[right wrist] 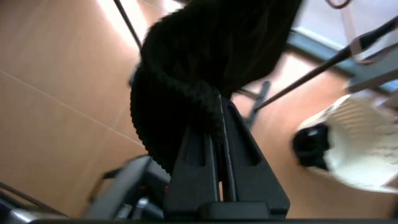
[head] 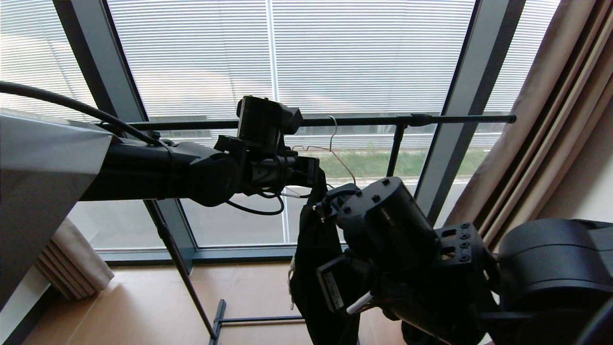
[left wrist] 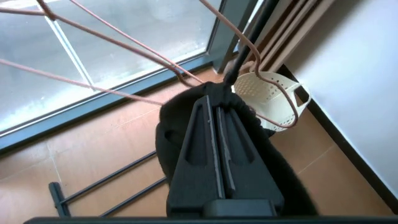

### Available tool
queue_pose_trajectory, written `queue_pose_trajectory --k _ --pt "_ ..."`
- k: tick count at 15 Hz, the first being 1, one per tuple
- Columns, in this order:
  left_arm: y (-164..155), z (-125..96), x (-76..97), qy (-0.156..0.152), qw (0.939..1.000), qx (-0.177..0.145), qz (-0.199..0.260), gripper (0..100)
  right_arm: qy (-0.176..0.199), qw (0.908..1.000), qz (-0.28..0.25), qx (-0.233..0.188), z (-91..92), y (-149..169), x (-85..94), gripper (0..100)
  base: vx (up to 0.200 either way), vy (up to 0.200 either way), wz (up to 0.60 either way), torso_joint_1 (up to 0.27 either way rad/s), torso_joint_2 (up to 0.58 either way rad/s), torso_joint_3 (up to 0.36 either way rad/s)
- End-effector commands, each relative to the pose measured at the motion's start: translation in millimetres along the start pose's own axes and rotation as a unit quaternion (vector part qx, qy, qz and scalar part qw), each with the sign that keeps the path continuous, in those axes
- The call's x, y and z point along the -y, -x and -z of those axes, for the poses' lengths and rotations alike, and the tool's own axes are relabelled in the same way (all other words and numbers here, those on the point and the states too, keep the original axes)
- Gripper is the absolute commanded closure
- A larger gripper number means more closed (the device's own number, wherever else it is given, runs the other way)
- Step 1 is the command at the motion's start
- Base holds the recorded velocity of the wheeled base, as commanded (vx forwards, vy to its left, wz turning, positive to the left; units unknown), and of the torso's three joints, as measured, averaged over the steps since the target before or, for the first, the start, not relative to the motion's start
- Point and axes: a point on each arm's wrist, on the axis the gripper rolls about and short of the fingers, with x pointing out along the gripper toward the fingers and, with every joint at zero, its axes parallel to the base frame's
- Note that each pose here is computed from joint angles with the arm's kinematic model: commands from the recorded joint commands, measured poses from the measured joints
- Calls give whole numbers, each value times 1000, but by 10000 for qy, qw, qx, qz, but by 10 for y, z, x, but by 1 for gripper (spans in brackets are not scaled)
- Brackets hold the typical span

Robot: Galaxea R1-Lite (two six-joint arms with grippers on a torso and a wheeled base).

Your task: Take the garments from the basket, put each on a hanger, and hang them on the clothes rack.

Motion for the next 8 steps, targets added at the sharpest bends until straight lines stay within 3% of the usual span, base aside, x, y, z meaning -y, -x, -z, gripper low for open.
queue_pose_trajectory --k 1,4,5,6,8 --pt "1 1 8 0 10000 -6 12 100 -39 9999 13 -151 45 -208 -137 100 0 0 0 0 0 0" --pt "91 -6 9 8 9998 -181 -12 100 -170 9998 33 -77 14 -87 -44 100 0 0 0 0 0 0" --pt "210 -21 -14 6 9997 -254 -42 100 -236 9995 164 -109 36 -40 107 100 0 0 0 0 0 0" --pt "233 -18 -27 5 9996 -283 -59 100 -245 9995 183 -118 44 -26 139 100 0 0 0 0 0 0" --pt "350 19 -245 24 9987 -390 -313 100 -368 9976 532 -229 126 107 477 100 0 0 0 0 0 0"
